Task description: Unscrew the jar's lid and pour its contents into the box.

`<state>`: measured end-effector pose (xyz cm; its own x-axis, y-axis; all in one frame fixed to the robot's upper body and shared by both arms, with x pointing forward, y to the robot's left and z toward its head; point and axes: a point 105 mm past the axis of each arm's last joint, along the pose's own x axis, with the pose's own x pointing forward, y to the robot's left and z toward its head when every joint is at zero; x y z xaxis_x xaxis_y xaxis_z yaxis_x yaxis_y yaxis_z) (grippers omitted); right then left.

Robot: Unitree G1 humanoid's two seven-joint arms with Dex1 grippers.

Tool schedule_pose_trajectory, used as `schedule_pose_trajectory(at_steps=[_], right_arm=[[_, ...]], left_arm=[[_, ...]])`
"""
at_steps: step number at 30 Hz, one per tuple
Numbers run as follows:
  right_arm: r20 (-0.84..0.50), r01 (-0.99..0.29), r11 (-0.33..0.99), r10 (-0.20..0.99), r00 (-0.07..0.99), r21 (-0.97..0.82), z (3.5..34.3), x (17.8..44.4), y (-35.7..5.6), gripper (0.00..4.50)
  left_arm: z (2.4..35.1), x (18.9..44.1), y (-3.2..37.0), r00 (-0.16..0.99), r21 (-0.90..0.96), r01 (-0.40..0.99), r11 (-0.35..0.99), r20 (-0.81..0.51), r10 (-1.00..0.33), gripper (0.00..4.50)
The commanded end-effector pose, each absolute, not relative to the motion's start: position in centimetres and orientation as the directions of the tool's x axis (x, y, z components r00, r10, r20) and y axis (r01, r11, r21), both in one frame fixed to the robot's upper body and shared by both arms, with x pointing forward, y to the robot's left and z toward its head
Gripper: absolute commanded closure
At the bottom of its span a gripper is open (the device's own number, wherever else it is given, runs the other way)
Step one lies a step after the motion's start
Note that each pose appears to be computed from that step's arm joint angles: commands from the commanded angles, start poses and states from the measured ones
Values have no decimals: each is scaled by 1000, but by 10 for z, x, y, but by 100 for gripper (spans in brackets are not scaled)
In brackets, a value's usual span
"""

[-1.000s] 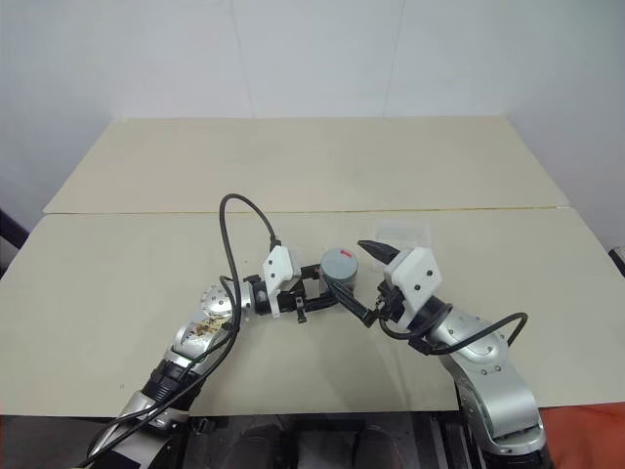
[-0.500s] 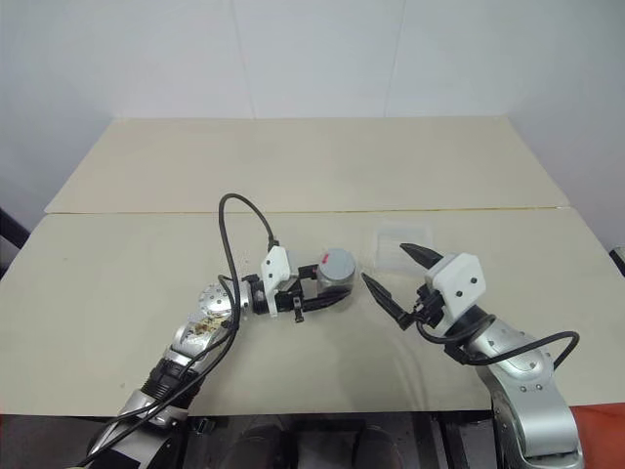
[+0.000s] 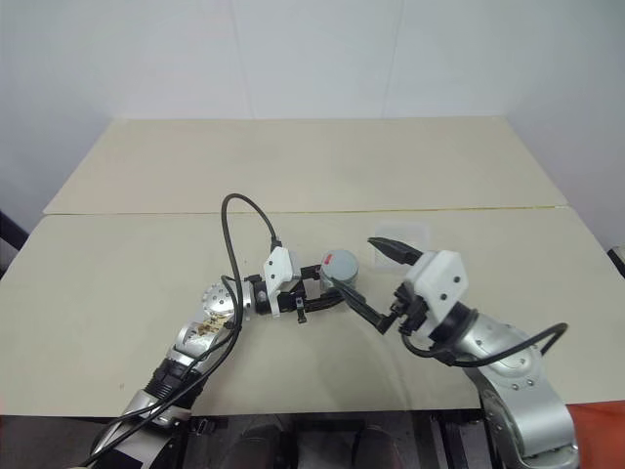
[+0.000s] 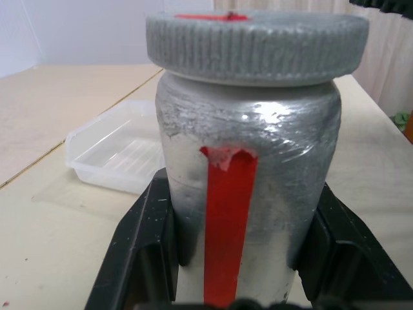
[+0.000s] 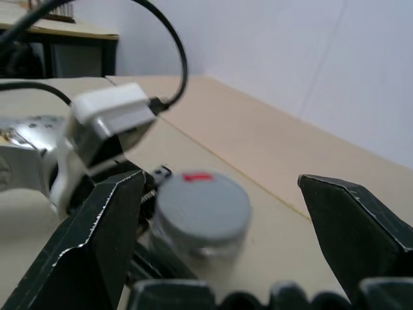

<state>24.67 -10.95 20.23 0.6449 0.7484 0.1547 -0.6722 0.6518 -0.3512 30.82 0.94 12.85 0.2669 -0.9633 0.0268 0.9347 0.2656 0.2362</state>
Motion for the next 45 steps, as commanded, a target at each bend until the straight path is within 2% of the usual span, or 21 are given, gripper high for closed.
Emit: schedule_pose_trajectory(at_steps=[1,11,26,37,45], right_arm=[[177,-665,646,754,633,-374,208,247,-101,7],[166,-620,691,707,688,-372,202,261,-103,7],[141,-589,718,670,729,-370,199,253,-127,7],[81,-727,608,782,618,-320,193,230,-120,7],[112,-710,628,769,629,-319,202,244,-114,7]], left_arm=[[141,307,6,248,275,927,255,59,-967,256],[141,307,7,245,280,927,250,53,-968,256],[140,313,8,237,287,927,240,44,-970,256],[137,308,5,230,280,931,233,46,-972,256],[136,306,4,225,286,931,228,43,-973,256]])
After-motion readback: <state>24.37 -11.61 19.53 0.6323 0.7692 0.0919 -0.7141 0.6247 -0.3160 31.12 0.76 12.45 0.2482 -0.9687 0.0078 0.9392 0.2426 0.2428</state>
